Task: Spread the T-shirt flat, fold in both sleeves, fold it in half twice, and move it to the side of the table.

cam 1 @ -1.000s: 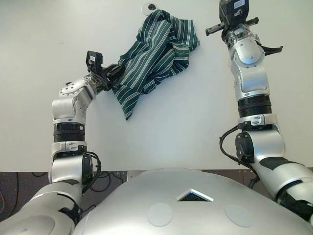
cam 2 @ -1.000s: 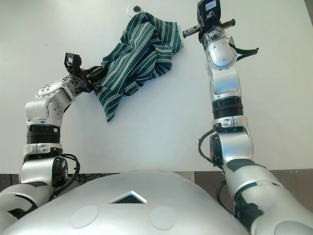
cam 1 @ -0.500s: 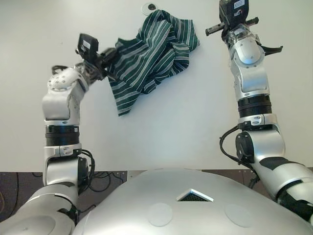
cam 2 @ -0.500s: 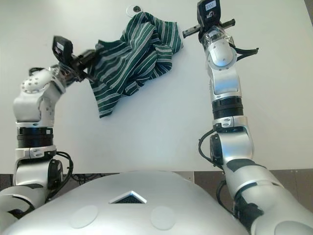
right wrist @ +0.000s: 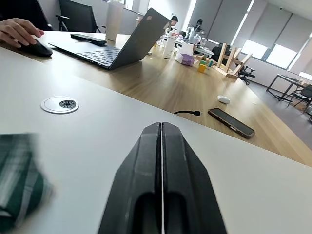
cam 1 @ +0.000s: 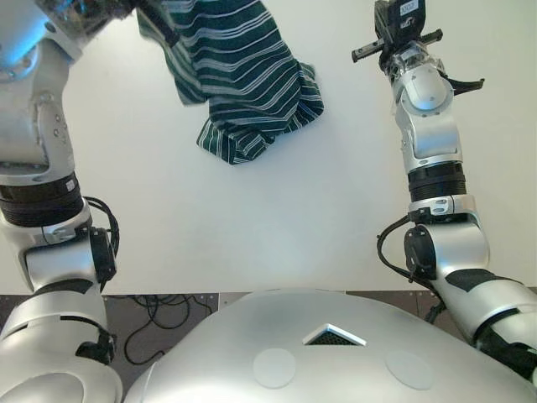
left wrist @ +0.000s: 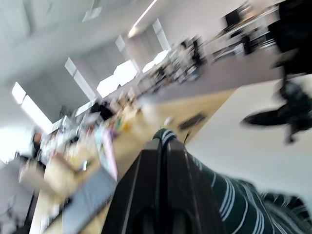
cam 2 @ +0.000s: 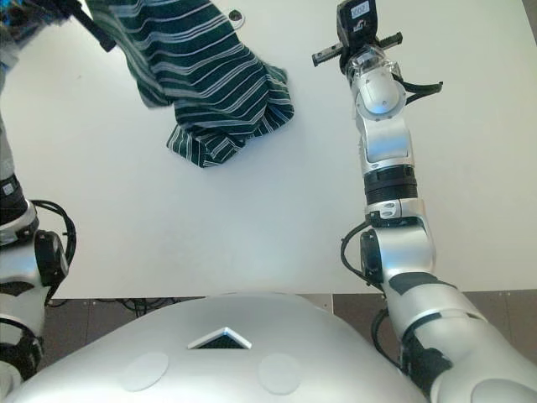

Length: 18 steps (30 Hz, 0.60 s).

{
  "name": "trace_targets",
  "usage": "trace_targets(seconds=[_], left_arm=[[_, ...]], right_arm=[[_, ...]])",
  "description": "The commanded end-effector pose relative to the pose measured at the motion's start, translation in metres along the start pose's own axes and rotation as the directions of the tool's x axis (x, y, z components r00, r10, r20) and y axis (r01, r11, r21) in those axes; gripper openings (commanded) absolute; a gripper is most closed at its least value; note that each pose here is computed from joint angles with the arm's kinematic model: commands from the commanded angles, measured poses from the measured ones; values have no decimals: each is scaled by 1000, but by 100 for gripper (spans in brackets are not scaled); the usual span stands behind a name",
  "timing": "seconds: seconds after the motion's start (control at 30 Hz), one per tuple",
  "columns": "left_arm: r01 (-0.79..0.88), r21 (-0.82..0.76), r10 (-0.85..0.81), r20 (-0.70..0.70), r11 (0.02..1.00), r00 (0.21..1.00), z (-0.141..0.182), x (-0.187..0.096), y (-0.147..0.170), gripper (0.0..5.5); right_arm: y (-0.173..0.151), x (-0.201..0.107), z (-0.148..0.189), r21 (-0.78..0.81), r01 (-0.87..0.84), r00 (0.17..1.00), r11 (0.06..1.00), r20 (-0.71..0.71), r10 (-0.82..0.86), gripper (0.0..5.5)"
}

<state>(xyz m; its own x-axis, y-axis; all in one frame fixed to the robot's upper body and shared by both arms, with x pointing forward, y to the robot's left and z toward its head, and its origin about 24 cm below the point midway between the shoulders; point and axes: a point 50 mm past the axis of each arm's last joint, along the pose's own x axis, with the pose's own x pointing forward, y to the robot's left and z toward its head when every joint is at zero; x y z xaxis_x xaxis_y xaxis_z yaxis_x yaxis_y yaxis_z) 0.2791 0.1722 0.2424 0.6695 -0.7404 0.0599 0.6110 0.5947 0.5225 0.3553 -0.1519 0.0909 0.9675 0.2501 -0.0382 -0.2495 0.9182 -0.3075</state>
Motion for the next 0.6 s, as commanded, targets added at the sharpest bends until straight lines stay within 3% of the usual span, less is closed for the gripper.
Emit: trace_targets(seconds=[0.03,0.2,0.3,0.4,0.5,0.6], left_arm=[[208,-31,-208,-9,978,978,6,-1,-35,3],[455,-211,-466,-2,865,885,-7,0,-107,3],[490,-305,-518,-13,816,855,-17,3,-136,3],[474,-361,-538,-101,804,837,-33,4,-155,3],[455,-366,-546,-198,812,814,-50,5,-166,0],[444,-374,-549,-246,814,799,-63,7,-175,0]], right_arm=[[-9,12,29,-78,-112,990,991,78,118,0],[-16,20,43,-126,-166,981,978,81,177,0],[-3,21,43,-151,-259,961,954,61,270,0],[27,20,49,-181,-429,895,885,50,444,0],[53,15,54,-253,-568,804,783,32,593,52],[76,10,55,-214,-686,713,696,-6,701,96]])
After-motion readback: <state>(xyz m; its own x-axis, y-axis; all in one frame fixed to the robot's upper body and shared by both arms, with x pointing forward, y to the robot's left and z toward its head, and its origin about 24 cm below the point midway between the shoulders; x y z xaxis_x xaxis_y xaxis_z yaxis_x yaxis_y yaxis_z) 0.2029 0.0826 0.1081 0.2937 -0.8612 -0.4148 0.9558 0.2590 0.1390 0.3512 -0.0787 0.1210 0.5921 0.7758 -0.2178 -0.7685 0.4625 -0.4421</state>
